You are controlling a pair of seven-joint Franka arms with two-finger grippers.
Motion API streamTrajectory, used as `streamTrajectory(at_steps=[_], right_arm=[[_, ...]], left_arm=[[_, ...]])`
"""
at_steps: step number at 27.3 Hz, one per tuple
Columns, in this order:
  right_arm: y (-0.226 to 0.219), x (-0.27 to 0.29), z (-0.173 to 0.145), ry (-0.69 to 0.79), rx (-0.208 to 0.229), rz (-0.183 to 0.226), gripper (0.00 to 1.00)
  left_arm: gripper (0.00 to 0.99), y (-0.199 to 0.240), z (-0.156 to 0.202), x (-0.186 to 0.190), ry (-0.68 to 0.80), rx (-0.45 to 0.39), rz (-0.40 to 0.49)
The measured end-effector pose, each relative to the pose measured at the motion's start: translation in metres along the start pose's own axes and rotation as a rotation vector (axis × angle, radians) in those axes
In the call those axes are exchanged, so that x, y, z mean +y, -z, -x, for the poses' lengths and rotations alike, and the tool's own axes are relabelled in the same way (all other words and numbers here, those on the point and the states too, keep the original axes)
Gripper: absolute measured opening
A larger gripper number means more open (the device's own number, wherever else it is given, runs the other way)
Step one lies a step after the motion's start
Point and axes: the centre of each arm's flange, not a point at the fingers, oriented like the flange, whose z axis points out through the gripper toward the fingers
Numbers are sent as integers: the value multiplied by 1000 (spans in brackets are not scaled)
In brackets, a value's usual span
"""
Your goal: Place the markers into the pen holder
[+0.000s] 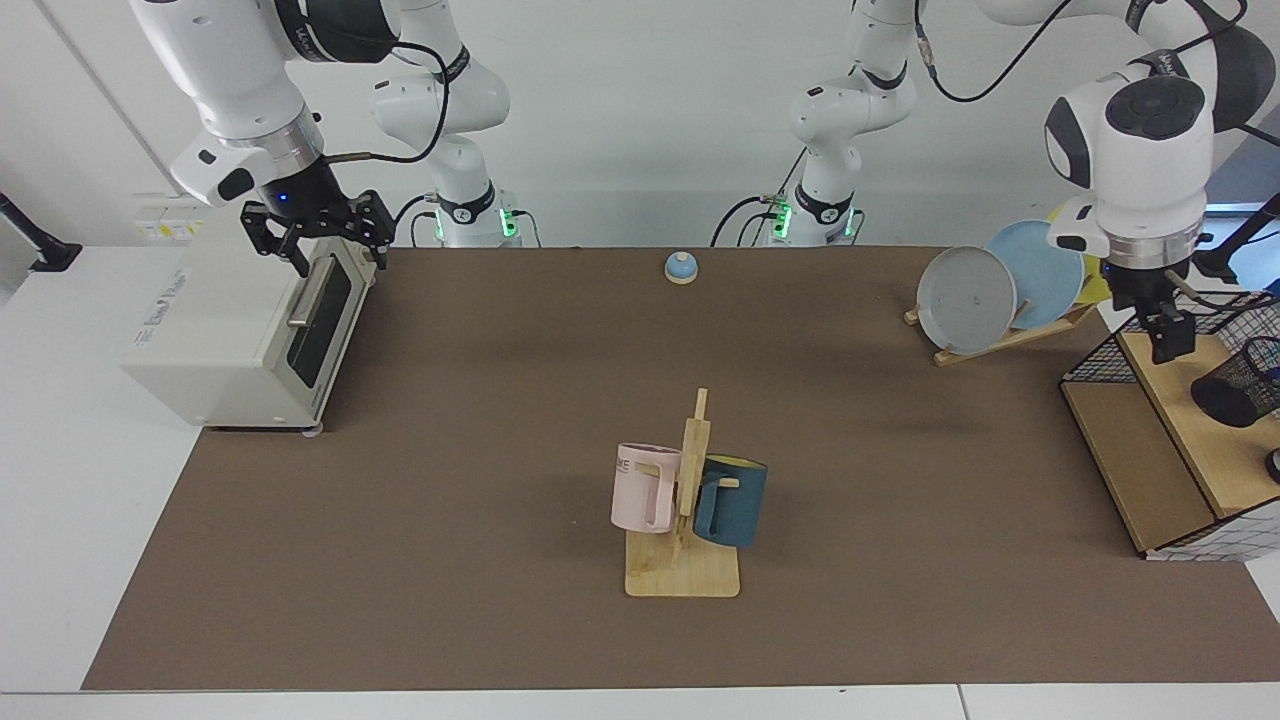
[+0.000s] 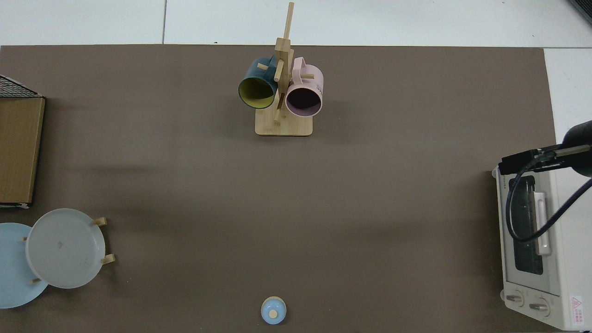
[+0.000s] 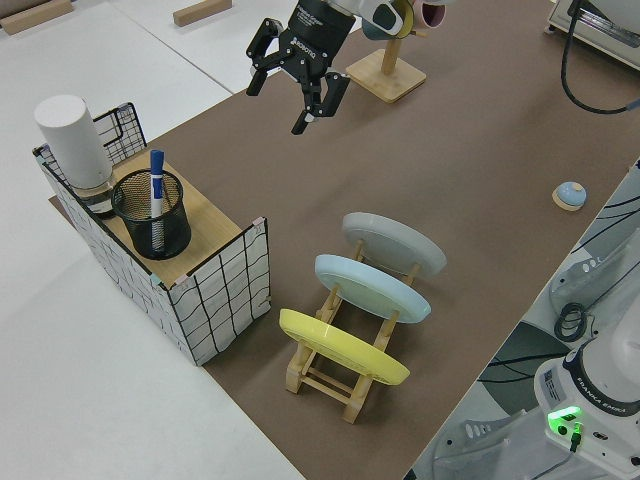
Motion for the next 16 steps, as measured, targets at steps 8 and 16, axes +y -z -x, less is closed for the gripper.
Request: streamTrajectory(at_steps=[8, 16], right_arm=[[0, 0, 0, 0, 0, 0, 1000], [0, 0, 0, 0, 0, 0, 1000]], left_arm=[[991, 4, -51, 10, 167, 110, 34], [991, 28, -109, 17, 426, 188, 80]])
